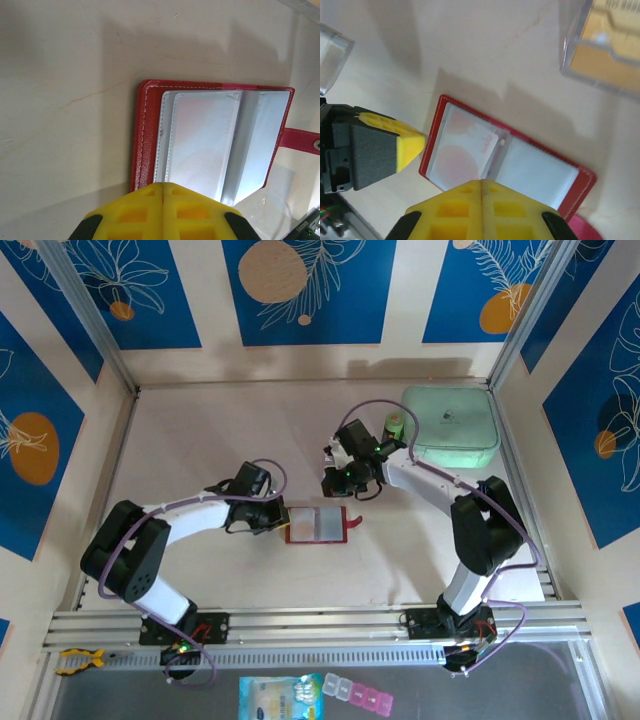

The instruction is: Take the credit cards out of the card holder

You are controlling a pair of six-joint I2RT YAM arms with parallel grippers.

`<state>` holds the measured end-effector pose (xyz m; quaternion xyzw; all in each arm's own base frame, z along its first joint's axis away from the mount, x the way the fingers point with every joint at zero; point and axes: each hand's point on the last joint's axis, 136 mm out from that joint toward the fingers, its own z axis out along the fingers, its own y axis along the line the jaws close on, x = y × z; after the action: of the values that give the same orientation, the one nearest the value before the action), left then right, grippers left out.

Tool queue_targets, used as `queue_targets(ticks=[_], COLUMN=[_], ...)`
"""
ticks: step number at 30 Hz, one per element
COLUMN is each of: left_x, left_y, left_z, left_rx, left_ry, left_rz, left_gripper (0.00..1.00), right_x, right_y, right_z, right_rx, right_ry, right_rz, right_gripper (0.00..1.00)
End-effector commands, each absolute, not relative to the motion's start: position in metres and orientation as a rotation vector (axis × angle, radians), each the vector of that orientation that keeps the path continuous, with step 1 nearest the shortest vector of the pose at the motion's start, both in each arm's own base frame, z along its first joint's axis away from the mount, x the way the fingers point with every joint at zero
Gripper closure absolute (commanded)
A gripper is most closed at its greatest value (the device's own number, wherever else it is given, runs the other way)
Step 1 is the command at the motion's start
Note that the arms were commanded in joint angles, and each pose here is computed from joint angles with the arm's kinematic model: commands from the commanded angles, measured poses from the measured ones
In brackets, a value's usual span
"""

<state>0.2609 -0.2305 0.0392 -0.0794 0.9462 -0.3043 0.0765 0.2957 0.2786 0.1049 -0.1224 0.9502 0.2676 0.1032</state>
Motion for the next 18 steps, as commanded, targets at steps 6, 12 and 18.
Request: queue_targets(ticks=[6,12,18], left_x=[0.257,0.254,0.249], left_y=[-0.229,-0.228,-0.224], left_z=[0.032,0.022,0.013], left_rx=[-0.207,-0.218,-0.232], left_ry=[2.843,2.874,2.902], left_rz=[-0.934,-0.92,-0.897], left_gripper=[1.0,1.0,1.0], right_x=[0.272,0.262,0.257], right_y=[0.303,0.31,0.325], right_z=[0.104,0.089,0.078], right_rx=[-0.195,-0.237,-0.262], right_ry=[2.851,2.896,2.938], right_rz=[0.981,1.009,1.044], right_gripper=[1.0,1.0,0.98])
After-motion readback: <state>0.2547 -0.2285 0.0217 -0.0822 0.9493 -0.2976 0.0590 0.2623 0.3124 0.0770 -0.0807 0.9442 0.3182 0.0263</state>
